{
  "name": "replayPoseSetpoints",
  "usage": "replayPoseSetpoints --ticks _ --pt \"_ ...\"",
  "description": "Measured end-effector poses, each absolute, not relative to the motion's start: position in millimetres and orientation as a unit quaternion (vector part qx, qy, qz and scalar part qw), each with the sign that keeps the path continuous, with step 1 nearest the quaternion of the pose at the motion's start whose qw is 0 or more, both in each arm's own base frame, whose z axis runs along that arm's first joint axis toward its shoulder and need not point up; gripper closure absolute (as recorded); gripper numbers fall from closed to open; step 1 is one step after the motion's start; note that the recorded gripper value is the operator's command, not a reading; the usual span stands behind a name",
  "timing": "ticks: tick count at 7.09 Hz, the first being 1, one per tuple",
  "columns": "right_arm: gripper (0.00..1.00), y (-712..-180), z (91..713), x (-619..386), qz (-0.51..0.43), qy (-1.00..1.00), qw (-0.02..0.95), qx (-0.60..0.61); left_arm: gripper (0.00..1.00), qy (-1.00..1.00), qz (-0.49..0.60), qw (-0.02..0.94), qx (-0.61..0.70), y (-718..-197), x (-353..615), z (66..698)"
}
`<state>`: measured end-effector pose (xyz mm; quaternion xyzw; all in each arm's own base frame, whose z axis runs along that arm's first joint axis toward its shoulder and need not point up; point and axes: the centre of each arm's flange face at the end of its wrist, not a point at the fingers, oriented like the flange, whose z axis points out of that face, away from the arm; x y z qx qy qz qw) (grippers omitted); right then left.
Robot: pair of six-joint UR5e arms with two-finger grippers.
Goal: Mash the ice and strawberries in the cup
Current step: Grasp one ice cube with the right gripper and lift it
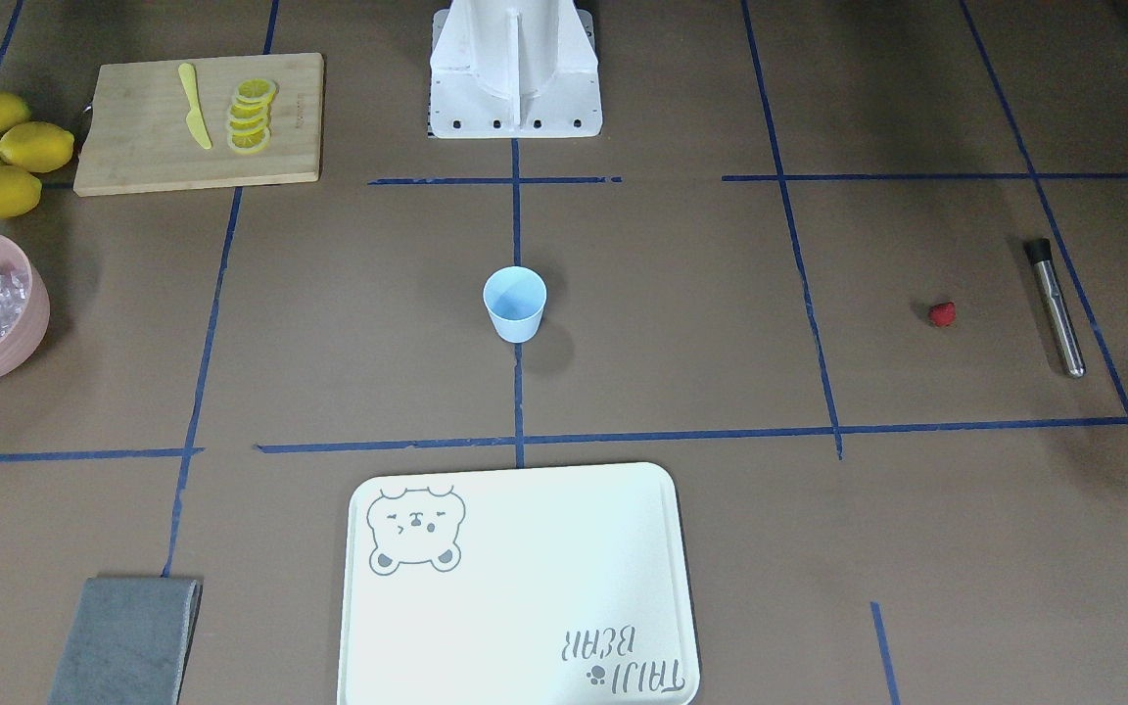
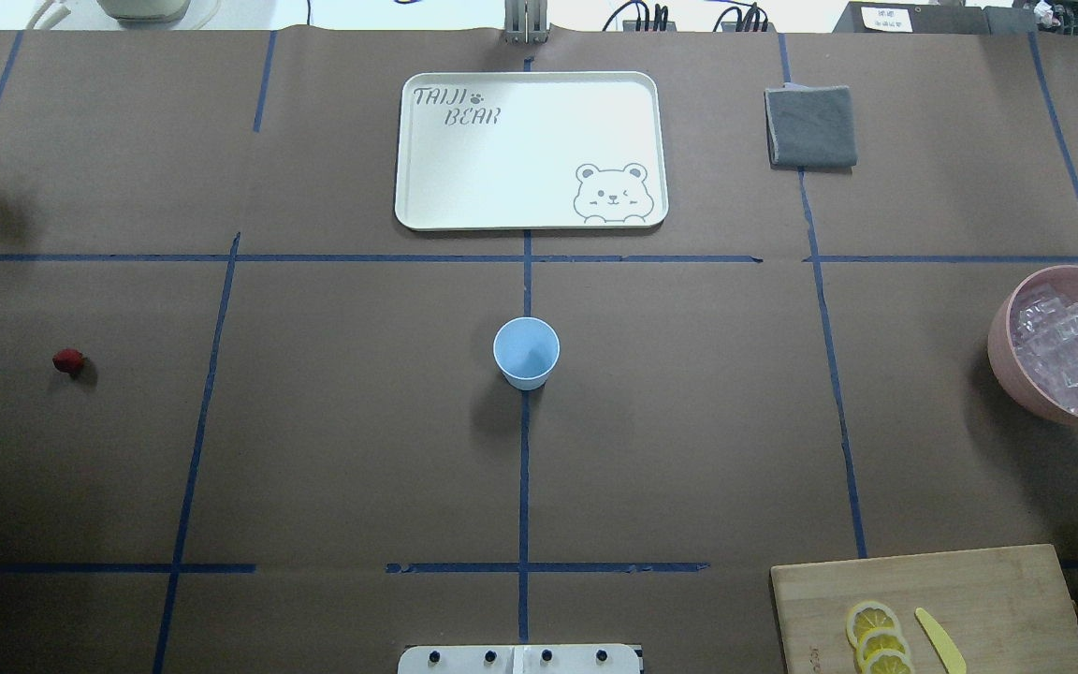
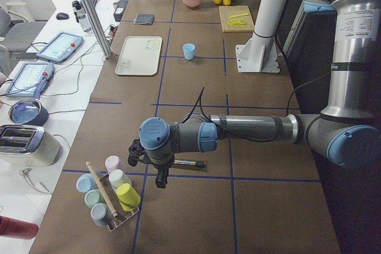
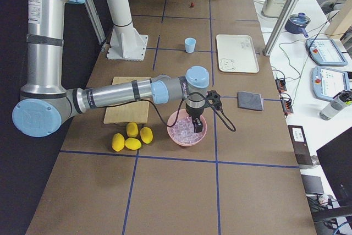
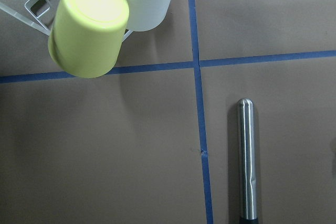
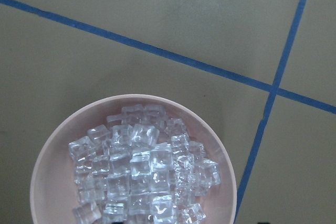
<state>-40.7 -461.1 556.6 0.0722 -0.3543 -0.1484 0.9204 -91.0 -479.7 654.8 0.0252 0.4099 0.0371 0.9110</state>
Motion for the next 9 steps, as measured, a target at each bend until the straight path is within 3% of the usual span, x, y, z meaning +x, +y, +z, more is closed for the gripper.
replayPoseSetpoints --ticks 4,9 --pt "0.3 -459 567 -65 -0.188 -0.354 0.914 0.064 0.0 0.41 0.037 0.911 0.025 -480 -91 655" --pt "0.32 -455 594 -92 -0.233 -0.348 0.907 0.04 0.0 0.41 0.038 0.911 0.025 -480 -91 655"
